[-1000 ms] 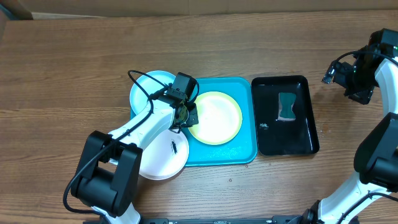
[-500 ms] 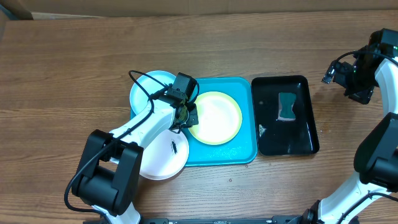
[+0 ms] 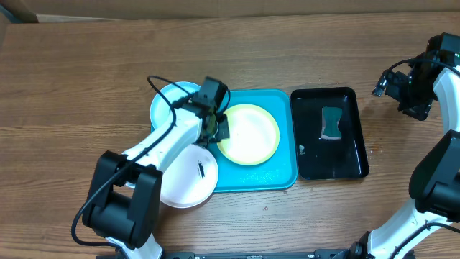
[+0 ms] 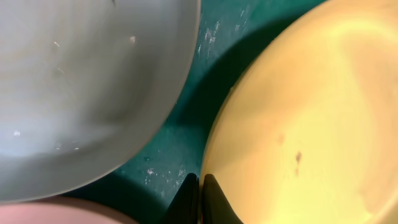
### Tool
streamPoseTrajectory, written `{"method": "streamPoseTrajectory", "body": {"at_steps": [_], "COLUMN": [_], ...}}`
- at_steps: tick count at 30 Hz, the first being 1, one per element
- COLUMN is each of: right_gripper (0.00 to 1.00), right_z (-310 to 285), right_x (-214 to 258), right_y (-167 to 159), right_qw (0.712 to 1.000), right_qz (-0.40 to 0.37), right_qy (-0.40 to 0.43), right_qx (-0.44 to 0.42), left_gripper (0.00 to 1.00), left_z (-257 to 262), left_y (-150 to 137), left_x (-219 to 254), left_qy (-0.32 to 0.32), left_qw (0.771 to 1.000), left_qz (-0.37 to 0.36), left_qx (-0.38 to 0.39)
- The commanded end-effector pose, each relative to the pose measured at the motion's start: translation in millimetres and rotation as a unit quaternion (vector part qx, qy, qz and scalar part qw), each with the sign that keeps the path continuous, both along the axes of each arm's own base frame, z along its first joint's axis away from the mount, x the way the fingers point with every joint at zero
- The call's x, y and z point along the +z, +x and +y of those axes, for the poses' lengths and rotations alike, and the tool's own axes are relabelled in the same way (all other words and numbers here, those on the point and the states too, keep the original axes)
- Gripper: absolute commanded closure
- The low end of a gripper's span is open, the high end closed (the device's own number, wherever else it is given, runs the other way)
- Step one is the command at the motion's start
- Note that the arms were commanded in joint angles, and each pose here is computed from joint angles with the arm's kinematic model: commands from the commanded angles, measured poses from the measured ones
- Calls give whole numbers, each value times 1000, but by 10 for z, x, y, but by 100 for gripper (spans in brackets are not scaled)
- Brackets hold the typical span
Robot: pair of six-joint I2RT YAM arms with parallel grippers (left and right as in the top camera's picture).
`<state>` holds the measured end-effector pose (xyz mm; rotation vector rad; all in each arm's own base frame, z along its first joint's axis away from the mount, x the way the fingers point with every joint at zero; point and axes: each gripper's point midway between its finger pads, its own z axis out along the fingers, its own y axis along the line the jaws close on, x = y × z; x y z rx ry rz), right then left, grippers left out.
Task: Clean dirty plates on tray and stack at the side
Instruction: 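Lift the yellow plate off the blue tray with the left gripper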
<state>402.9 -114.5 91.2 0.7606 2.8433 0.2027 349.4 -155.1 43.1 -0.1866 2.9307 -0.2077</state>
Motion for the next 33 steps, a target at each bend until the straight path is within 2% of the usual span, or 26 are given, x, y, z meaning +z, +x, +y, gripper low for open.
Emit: {"method": "streamPoseTrajectory", "body": {"at_steps": [1, 12, 19, 29, 33], "right_gripper": [0, 0, 0, 0, 0], "right_z": [-7, -7, -7, -7, -7], "right_x": [185, 185, 185, 185, 185], "right_y": [58, 58, 58, 58, 58], "right_qw": [1000, 1000, 1000, 1000, 1000], "right_qz": [-25, -25, -25, -25, -25], "right_qy": [-8, -8, -8, -8, -8], "right_qx": [0, 0, 0, 0, 0], "left_gripper": [96, 96, 96, 96, 96], "left_z": [-21, -140, -538, -1264, -1460], "left_y": [235, 496, 558, 503, 428], "left_x": [387, 1051, 1224, 1493, 1615], "left_qy": [-13, -22, -39, 13, 58], "left_qw": [999, 995, 988, 958, 937], "left_qz": [-36, -86, -134, -258, -308], "left_qx": [-10, -36, -72, -122, -152]}}
